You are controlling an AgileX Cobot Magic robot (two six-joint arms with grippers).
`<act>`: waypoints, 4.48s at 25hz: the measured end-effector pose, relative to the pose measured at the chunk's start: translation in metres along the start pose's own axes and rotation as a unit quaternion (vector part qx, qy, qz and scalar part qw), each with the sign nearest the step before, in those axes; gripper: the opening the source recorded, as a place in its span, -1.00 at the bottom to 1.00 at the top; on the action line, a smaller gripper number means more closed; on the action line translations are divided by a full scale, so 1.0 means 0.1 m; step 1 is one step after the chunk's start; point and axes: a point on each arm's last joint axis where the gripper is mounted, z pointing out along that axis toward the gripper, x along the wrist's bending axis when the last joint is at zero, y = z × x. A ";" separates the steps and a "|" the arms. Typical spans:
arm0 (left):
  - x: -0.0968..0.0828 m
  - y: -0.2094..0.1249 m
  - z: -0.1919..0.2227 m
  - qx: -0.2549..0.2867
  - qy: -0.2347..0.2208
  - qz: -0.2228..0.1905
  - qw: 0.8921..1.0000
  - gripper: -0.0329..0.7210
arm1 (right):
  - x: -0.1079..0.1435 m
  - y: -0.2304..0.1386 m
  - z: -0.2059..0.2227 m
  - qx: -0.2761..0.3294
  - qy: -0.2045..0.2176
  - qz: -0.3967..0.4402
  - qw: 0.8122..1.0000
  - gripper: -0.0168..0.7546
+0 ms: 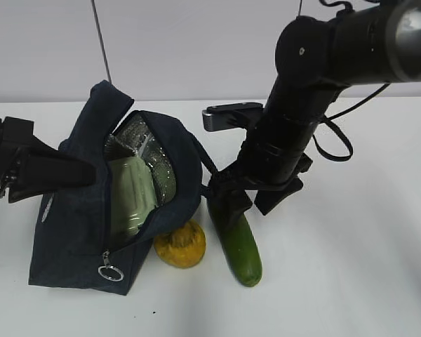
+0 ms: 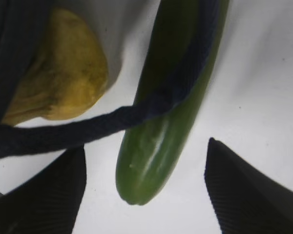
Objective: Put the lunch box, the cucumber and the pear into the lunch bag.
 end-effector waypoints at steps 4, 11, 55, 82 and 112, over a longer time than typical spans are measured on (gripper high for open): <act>0.00 0.00 0.00 0.000 0.000 0.000 1.000 -0.96 | -0.05 0.02 0.18 0.009 -0.002 0.006 1.000 0.56; 0.00 0.00 0.00 0.000 0.000 0.000 1.000 -0.96 | -0.14 0.02 0.43 0.033 -0.015 0.005 0.999 0.56; 0.00 0.00 0.00 0.000 0.000 0.000 1.000 -0.96 | -0.04 0.20 -0.59 -0.082 -0.084 -0.025 0.993 0.05; 0.00 0.01 0.00 -0.007 -0.001 -0.005 1.000 -0.96 | 0.37 0.61 0.19 -0.152 0.283 0.017 0.947 0.22; 0.00 0.01 0.00 -0.007 0.000 -0.005 1.000 -0.96 | 0.45 0.35 -1.03 -0.141 0.147 -0.189 0.961 -0.07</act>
